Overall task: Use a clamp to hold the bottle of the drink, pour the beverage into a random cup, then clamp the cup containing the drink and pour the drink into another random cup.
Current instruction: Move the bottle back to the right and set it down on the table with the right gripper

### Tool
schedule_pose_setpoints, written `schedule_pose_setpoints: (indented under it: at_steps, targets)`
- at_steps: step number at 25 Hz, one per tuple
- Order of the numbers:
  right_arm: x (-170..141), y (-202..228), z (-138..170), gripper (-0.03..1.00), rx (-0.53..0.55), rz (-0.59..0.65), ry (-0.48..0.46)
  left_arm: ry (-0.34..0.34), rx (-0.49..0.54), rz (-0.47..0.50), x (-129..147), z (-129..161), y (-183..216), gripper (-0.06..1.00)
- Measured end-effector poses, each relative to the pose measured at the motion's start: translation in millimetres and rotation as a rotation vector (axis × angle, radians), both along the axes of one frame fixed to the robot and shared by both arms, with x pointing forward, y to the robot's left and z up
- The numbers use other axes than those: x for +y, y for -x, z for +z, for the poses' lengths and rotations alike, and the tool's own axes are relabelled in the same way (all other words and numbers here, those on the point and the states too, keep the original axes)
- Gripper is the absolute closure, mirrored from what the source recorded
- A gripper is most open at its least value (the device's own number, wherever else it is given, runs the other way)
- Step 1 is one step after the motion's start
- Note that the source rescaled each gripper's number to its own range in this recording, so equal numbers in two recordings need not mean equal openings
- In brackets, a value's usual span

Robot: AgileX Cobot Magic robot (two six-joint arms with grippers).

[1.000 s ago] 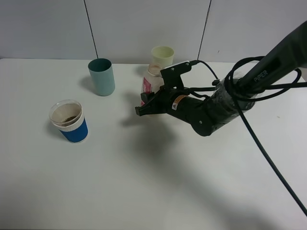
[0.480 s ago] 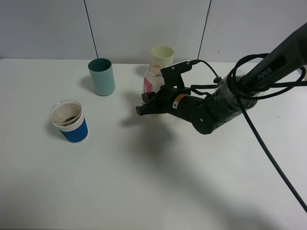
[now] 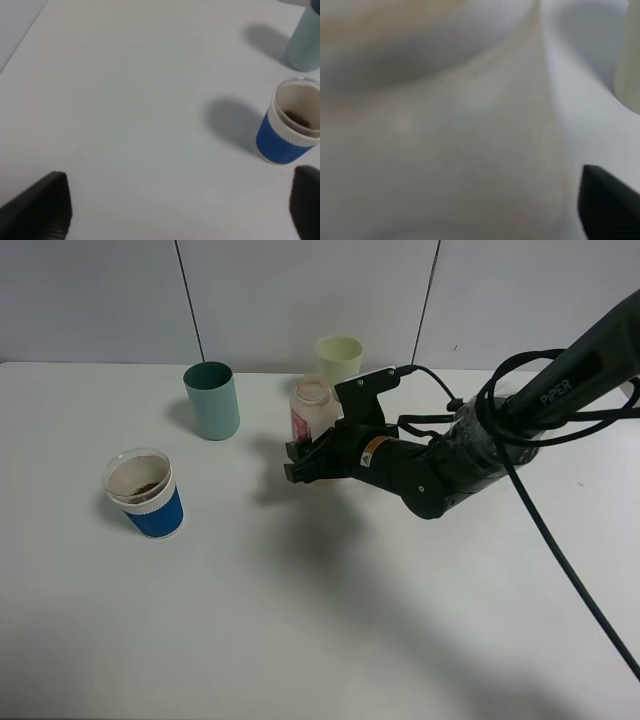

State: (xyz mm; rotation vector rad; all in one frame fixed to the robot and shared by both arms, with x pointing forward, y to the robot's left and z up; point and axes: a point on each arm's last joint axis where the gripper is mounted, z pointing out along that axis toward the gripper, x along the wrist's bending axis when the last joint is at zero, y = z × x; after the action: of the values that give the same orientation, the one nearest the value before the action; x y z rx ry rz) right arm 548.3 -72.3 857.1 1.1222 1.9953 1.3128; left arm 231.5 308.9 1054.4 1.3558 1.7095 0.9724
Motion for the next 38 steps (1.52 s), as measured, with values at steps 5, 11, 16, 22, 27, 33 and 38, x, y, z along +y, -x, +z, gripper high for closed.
schedule_pose_setpoints:
  at_steps: [5, 11, 16, 22, 27, 33, 38]
  targets:
    - [2, 1, 0, 0.31, 0.005, -0.007, -0.004, 0.000, 0.000, 0.000, 0, 0, 0, 0.32]
    - [2, 4, 1, 0.17, 0.044, -0.006, 0.015, 0.000, 0.000, 0.000, 0, 0, 0, 0.32]
    - [1, 6, 4, 0.04, 0.088, -0.024, 0.006, 0.000, 0.000, 0.000, 0, 0, 0, 0.32]
    - [1, 6, 26, -0.03, 0.082, -0.026, -0.019, 0.000, 0.000, 0.000, 0, 0, 0, 0.32]
    - [0, 10, 40, -0.03, 0.112, -0.022, -0.006, 0.000, 0.000, 0.000, 0, 0, 0, 0.32]
    - [-2, 13, 51, -0.03, 0.142, -0.017, 0.009, 0.000, 0.000, 0.000, 0, 0, 0, 0.32]
    - [-4, 17, 73, -0.03, 0.130, -0.010, -0.002, 0.000, 0.000, 0.000, 0, 0, 0, 0.32]
